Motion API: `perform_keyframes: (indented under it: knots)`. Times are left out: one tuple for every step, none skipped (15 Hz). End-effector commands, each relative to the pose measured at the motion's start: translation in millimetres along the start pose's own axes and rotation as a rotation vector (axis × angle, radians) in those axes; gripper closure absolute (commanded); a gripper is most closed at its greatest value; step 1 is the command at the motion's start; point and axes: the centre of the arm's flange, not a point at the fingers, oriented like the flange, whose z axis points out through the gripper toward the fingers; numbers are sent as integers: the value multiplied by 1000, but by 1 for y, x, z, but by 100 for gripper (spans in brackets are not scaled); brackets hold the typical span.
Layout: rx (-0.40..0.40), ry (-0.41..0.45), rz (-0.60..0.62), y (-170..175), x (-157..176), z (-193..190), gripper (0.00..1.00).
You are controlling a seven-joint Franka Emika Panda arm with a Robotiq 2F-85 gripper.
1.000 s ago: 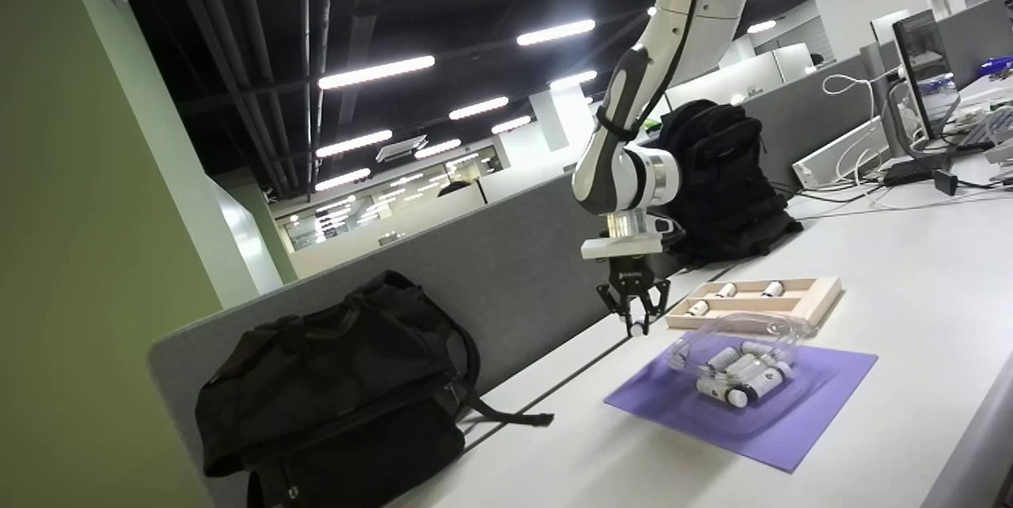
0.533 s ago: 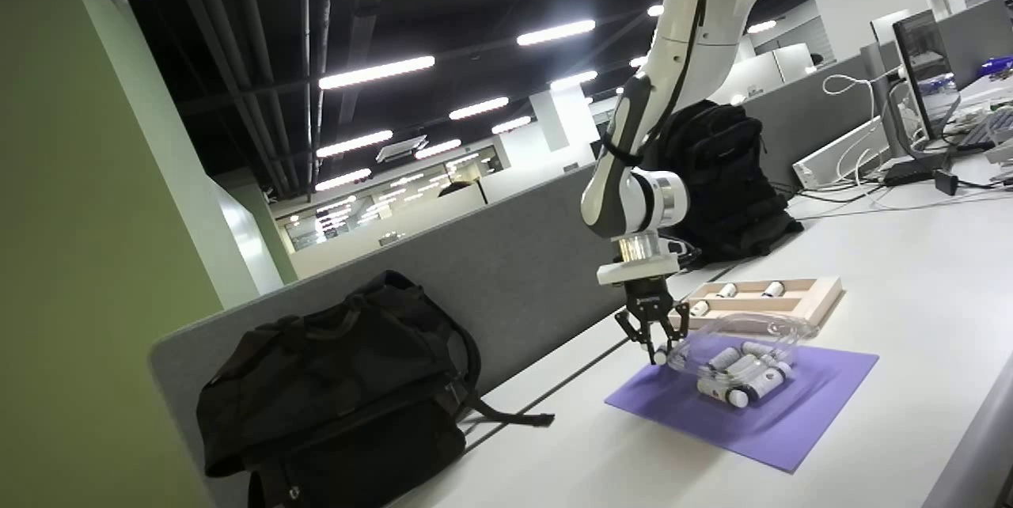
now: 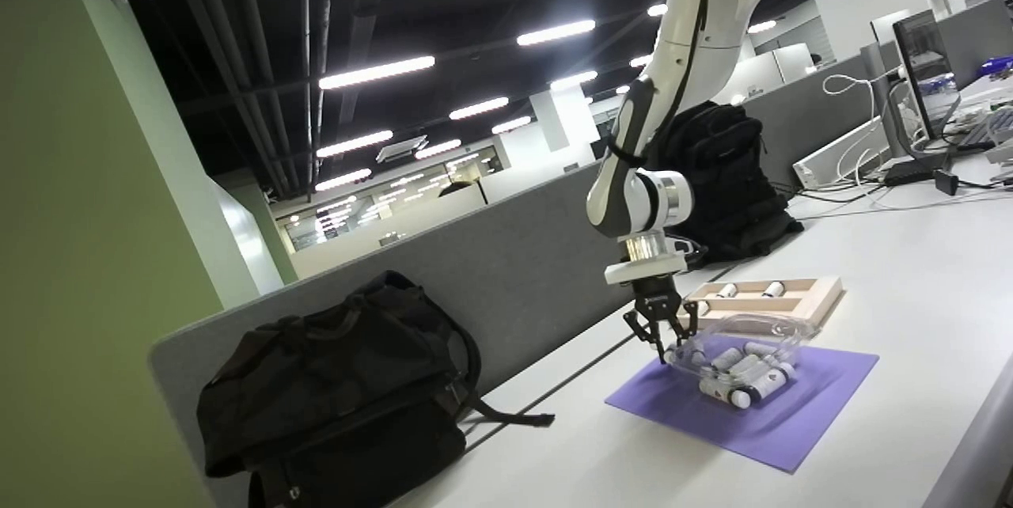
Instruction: Remove the bottle from the bottom rectangular section and put it on the table
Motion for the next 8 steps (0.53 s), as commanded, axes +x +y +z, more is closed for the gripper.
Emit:
perform_keyframes:
  knots:
    - [-9,-27,7,-3,8,-5,33]
    - [-13,-34,9,-2,8,-5,26]
    - [-15,-40,10,-1,8,-5,20]
    - [-16,-43,11,-1,8,-5,13]
    - [-17,-47,12,-1,9,-6,8]
    - [-16,-48,13,-2,10,-7,3]
    - [-14,-51,15,-2,10,-9,1]
    - [-12,-54,16,-2,11,-11,0]
